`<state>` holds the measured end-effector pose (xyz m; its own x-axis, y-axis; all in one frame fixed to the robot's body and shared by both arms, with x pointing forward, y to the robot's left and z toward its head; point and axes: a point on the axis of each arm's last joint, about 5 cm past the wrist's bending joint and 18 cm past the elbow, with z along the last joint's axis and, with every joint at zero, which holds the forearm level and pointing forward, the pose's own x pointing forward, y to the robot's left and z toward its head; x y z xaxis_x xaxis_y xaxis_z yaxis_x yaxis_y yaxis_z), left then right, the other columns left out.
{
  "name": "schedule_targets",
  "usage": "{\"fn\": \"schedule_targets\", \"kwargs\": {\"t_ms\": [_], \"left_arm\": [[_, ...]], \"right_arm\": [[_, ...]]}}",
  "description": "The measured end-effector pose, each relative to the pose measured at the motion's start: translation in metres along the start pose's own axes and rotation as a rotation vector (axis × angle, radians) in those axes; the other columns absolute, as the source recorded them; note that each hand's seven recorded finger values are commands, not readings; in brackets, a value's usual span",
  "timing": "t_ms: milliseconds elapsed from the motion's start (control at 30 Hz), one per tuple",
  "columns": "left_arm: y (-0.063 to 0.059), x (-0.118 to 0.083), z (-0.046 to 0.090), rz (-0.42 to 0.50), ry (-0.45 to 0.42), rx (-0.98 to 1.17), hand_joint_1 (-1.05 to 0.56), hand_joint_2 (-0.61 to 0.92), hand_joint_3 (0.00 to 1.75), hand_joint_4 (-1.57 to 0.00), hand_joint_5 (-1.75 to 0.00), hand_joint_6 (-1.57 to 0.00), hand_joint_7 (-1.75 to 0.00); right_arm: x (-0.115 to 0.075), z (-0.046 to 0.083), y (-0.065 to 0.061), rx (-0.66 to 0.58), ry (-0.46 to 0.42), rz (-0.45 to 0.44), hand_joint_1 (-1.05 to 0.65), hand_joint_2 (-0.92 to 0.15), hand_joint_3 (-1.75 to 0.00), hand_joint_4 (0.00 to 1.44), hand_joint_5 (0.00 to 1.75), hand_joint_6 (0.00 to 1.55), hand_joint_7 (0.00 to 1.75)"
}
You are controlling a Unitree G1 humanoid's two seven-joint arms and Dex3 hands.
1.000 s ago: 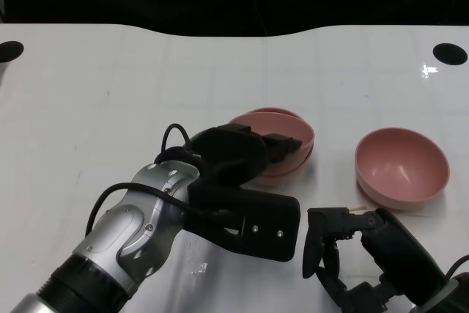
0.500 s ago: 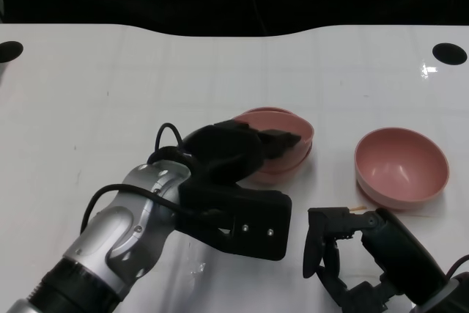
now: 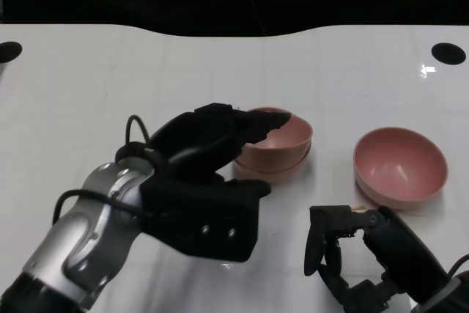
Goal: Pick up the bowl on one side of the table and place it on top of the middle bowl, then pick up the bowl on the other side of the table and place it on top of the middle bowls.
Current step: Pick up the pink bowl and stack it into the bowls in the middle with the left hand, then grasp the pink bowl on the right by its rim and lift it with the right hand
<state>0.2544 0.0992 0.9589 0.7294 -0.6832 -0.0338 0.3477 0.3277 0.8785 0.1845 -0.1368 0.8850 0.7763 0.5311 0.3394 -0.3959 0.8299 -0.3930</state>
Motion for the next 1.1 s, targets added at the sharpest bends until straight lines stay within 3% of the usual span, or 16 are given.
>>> {"fn": "schedule_targets", "kwargs": {"t_ms": [233,600,867,933,967,1067,1100], "left_arm": [[-0.006,-0.026,-0.011,0.140,-0.041,-0.018,-0.70,0.92,0.68,-0.09,-0.74,-0.28,-0.09],[-0.026,-0.077,-0.022,0.376,-0.063,-0.106,-0.52,0.92,0.49,-0.46,-0.88,-0.60,-0.20],[-0.047,-0.105,-0.023,0.533,-0.077,-0.190,-0.23,0.91,0.32,-0.75,-1.03,-0.88,-0.31],[-0.053,-0.111,-0.022,0.570,-0.077,-0.213,-0.19,0.87,0.38,-0.72,-1.13,-0.91,-0.36],[-0.055,-0.114,-0.022,0.590,-0.081,-0.233,-0.16,0.80,0.52,-0.70,-1.32,-0.91,-0.45],[-0.064,-0.122,-0.022,0.635,-0.086,-0.283,-0.08,0.59,0.96,-0.77,-1.37,-0.87,-0.72],[-0.067,-0.124,-0.022,0.644,-0.084,-0.298,-0.07,0.56,1.01,-0.78,-1.37,-0.87,-0.75]], "right_arm": [[0.001,0.002,-0.002,-0.006,0.004,0.002,0.34,-0.16,-1.54,0.96,1.75,0.83,1.40],[0.001,0.003,-0.003,-0.009,0.012,-0.002,0.37,-0.17,-1.51,0.96,1.75,0.85,1.38],[0.002,0.003,-0.004,-0.012,0.018,-0.021,0.36,-0.18,-1.51,0.98,1.75,0.87,1.37],[0.002,0.003,-0.004,-0.010,0.019,-0.026,0.36,-0.18,-1.52,0.98,1.75,0.87,1.36],[0.002,0.003,-0.005,-0.010,0.020,-0.028,0.35,-0.18,-1.52,0.98,1.75,0.87,1.36],[0.001,0.003,-0.007,-0.010,0.020,-0.039,0.32,-0.18,-1.51,0.98,1.75,0.87,1.35],[0.002,0.003,-0.007,-0.011,0.020,-0.042,0.32,-0.18,-1.50,0.98,1.75,0.87,1.35]]}}
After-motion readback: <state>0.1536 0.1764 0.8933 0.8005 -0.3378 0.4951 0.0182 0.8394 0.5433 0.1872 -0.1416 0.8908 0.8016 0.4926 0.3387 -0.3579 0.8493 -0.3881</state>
